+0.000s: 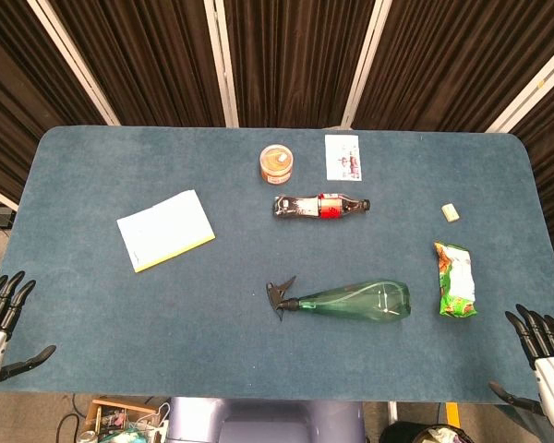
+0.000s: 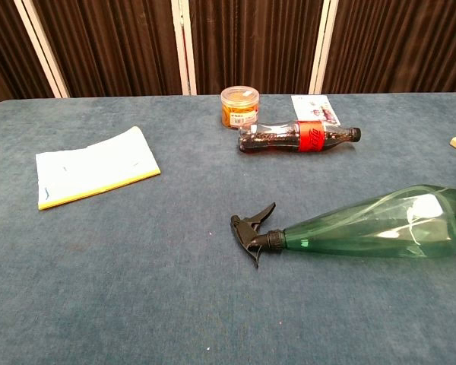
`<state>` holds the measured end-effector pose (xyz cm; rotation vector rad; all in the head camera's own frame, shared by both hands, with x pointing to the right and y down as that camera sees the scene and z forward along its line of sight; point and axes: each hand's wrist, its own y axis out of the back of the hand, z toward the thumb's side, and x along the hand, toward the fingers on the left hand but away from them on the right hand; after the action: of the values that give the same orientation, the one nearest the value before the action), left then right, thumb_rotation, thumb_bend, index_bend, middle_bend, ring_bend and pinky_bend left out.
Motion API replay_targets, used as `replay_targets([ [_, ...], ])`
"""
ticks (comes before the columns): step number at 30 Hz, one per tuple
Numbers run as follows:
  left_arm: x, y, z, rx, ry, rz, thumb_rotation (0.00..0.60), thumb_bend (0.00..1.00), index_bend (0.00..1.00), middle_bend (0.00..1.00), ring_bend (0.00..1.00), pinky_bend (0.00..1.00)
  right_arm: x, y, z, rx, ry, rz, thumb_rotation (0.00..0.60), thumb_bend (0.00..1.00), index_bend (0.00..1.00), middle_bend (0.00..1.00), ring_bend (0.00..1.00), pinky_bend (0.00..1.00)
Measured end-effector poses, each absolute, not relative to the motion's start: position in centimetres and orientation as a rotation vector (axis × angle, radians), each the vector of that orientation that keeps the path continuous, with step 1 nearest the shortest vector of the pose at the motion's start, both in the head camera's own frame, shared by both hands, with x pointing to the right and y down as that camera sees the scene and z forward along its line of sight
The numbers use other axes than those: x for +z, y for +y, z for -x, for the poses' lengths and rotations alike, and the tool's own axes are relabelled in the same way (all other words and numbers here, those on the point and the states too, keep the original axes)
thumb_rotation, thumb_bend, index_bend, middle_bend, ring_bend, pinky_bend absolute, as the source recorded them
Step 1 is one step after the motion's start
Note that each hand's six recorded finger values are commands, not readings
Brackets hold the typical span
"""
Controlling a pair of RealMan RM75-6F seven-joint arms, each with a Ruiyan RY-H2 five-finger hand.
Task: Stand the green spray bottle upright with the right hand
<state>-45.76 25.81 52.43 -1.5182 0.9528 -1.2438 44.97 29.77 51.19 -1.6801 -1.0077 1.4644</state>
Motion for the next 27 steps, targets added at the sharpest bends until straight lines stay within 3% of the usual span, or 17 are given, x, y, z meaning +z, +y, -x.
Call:
replay_targets([
  [15,52.4,25.7,45.5,-1.234,0.966,1.490,0.600,0.01,0.00,0.00,0.00,0.05,51.3,29.9,-42.1,1.361,-0.972,1.698,0.600,0.14,0.03,0.00,0.00,0.00],
  [27,54.1,23.4,44.8,-1.234,0.966,1.496,0.600,0.01,0.00,0.00,0.00,0.05,55.7,28.9,-33.1,1.238,-0.720,1.596,0.600,0.14,0.07,0.00,0.00,0.00],
])
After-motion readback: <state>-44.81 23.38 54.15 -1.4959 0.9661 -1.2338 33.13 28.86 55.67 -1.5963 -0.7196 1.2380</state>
